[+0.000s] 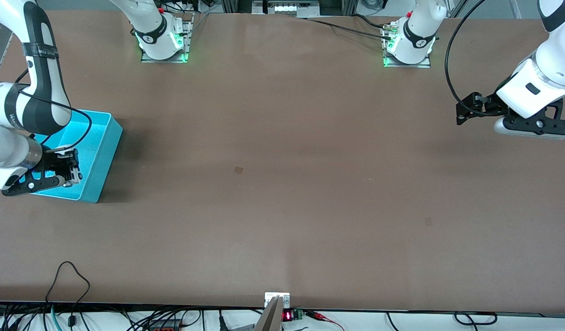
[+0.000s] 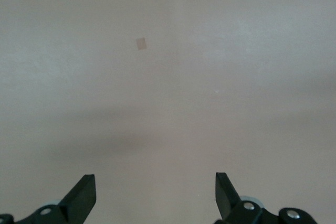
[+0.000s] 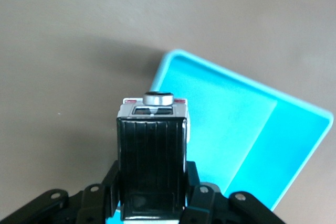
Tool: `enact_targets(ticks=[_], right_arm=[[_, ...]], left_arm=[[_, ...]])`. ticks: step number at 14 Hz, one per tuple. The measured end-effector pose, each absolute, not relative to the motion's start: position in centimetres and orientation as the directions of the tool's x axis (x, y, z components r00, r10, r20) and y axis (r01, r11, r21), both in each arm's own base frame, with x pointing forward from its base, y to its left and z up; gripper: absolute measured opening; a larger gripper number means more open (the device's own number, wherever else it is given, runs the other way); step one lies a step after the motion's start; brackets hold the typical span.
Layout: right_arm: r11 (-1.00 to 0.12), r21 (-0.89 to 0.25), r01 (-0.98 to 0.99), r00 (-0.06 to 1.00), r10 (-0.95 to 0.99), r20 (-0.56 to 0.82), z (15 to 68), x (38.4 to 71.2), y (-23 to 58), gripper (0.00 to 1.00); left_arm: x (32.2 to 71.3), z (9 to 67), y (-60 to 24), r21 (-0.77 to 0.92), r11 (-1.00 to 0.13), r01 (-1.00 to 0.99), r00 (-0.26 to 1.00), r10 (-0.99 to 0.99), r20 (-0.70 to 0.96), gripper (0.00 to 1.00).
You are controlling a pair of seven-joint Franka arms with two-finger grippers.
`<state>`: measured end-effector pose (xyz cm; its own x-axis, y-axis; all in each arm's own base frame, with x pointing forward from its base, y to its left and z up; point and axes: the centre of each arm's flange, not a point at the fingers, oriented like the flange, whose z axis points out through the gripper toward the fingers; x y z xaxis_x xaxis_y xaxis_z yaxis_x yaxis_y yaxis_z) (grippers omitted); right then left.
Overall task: Wind and store white jeep toy
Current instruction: 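Carry the jeep over the cyan bin with the right gripper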
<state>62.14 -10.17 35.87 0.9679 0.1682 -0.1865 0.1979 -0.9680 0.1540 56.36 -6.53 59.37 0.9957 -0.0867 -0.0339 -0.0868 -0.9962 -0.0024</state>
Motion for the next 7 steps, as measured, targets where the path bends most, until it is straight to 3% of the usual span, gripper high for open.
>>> enact_targets(ticks=[7], right_arm=[[-0.98,0.2,-0.003,0.983,-0.039,-0.178,29.0,57.6,-16.1,0.51]], left_arm=[[56.0,59.2,-6.8,-0.003,-0.996,-0.092,0.994,-0.092,-0.065,1.0]])
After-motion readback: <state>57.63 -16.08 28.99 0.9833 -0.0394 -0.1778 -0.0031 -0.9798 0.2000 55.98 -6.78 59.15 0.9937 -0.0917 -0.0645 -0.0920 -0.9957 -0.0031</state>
